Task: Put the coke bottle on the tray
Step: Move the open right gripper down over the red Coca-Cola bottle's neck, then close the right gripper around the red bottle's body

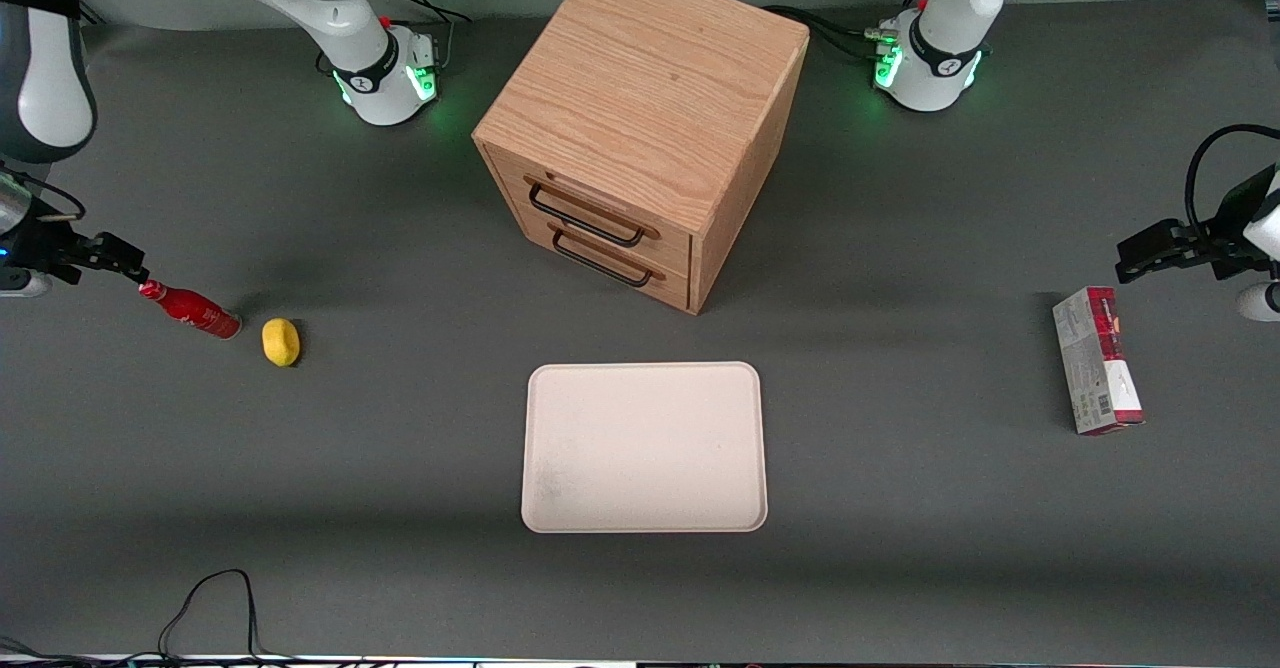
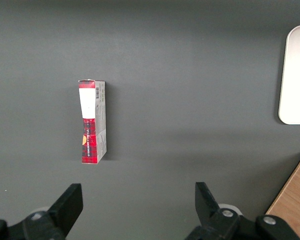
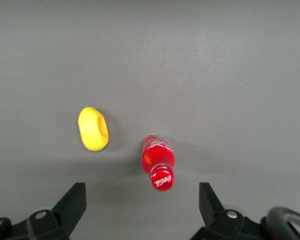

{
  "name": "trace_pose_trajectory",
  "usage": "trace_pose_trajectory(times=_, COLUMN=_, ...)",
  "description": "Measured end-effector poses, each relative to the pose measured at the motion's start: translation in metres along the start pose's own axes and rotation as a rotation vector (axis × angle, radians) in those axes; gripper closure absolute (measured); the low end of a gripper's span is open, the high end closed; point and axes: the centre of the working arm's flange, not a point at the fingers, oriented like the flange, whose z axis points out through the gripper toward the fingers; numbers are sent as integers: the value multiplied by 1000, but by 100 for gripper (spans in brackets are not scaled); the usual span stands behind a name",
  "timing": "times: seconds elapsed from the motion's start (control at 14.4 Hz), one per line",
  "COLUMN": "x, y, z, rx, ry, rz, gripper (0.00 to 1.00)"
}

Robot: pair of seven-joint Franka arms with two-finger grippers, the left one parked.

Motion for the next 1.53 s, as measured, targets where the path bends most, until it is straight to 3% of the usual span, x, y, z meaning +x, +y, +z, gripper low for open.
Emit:
trace_pose_trajectory(times=0.35, x=-5, y=18, z=48, rx=88, ry=17, rz=0, gripper=0)
trace_pose_trajectory(times=0.7, x=-14, y=24, z=87, rx=48, ry=22, rz=6, gripper=0)
trace_pose_trajectory(times=1.11, x=-24, y=19, z=106, rx=48, ry=-5, rz=5, gripper=2)
trace_pose_trajectory(times=1.32, x=-24, y=19, z=106, rx=48, ry=-5, rz=3, gripper=7)
trace_pose_trajectory(times=1.53, x=-24, y=19, z=106, rx=48, ry=-5, rz=3, gripper=38)
